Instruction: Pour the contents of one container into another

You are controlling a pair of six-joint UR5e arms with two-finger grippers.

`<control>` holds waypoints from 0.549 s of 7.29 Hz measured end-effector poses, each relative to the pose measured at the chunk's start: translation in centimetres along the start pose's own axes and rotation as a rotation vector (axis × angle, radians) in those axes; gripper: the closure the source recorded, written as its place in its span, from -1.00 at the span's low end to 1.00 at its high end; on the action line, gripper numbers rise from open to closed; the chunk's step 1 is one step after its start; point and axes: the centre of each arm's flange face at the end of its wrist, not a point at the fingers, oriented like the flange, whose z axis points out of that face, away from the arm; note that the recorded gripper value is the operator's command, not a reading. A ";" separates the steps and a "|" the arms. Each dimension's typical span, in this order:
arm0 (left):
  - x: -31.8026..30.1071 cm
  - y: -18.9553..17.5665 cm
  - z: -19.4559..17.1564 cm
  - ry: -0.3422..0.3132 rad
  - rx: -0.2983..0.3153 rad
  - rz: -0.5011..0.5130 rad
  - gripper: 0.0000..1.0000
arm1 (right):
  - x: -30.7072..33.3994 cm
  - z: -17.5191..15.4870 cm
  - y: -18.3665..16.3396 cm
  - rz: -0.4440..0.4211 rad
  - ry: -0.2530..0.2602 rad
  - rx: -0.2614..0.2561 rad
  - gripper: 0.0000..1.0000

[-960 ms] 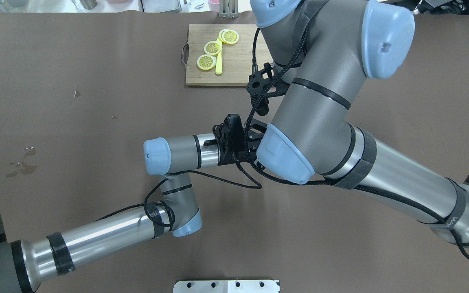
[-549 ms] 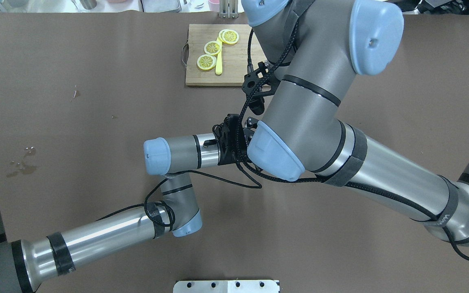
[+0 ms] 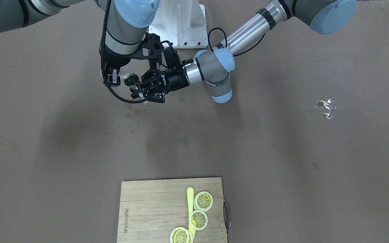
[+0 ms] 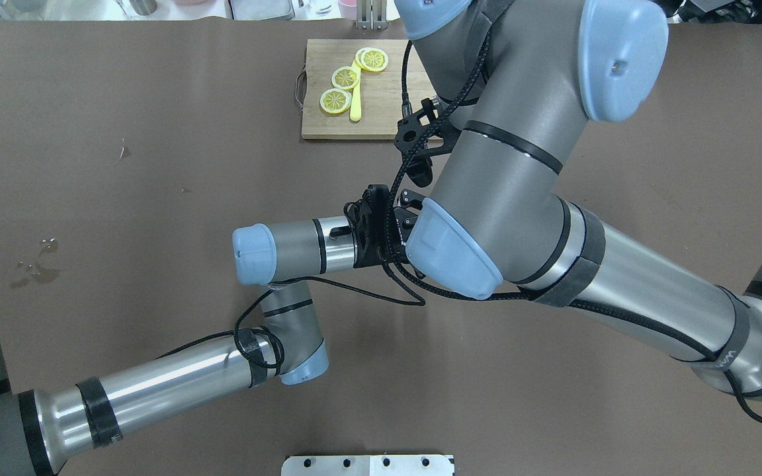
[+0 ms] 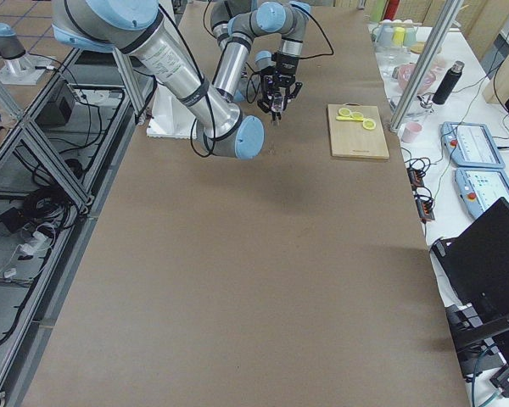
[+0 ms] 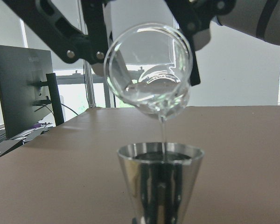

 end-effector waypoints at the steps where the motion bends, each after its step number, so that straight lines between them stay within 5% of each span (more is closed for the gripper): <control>1: 0.0 0.0 0.0 0.000 0.000 0.000 1.00 | -0.5 0.0 0.5 0.005 0.008 0.017 1.00; 4: 0.0 0.0 0.0 0.000 0.000 0.000 1.00 | -0.4 0.8 2.2 0.069 0.050 0.125 1.00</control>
